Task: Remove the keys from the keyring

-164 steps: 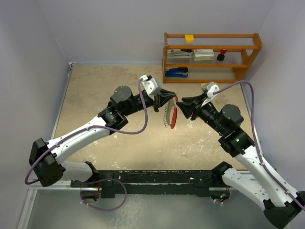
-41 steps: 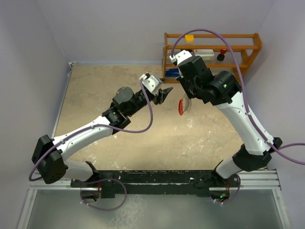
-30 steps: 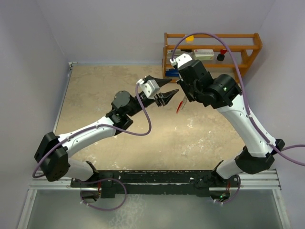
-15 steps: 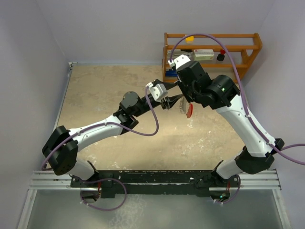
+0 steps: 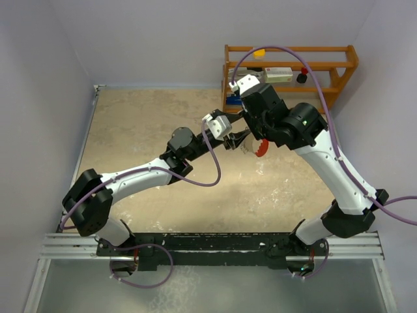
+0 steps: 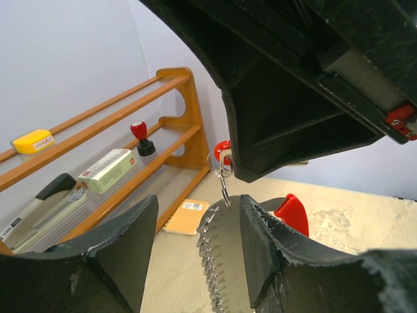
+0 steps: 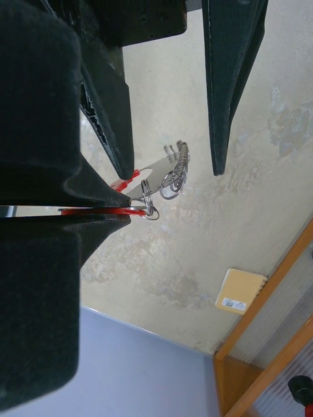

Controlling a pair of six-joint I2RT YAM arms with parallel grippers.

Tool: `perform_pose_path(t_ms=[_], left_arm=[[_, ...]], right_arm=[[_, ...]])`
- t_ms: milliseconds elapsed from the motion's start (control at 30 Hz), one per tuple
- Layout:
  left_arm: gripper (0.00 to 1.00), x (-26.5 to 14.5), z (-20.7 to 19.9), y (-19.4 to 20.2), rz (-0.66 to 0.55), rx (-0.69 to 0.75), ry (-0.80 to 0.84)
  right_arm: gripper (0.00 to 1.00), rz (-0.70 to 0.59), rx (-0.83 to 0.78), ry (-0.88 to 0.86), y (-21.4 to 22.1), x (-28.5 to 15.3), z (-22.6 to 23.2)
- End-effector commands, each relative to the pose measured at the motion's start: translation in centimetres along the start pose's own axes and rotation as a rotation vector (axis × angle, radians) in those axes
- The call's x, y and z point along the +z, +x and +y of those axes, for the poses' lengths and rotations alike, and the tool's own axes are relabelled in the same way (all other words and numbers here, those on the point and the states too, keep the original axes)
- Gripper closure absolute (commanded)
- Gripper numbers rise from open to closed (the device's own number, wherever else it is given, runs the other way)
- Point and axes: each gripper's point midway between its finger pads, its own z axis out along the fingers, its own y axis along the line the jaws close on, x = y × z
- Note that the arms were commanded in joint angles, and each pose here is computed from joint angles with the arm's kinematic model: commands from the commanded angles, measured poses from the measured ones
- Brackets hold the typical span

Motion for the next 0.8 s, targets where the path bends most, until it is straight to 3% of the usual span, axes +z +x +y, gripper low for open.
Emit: perform_pose_path(t_ms=[0, 767], left_arm=[[0.49, 0.6, 0.4, -2.1, -0.082, 0.018, -0.025], [0.51, 1.1, 1.4, -2.3, -0.118, 0.009, -0.118]], right_arm=[[1.0, -0.049, 0.039, 0.009, -1.0, -0.7, -0.3], [1.0, -0.05, 0.035, -0.001, -0.7, -0.8, 0.2]])
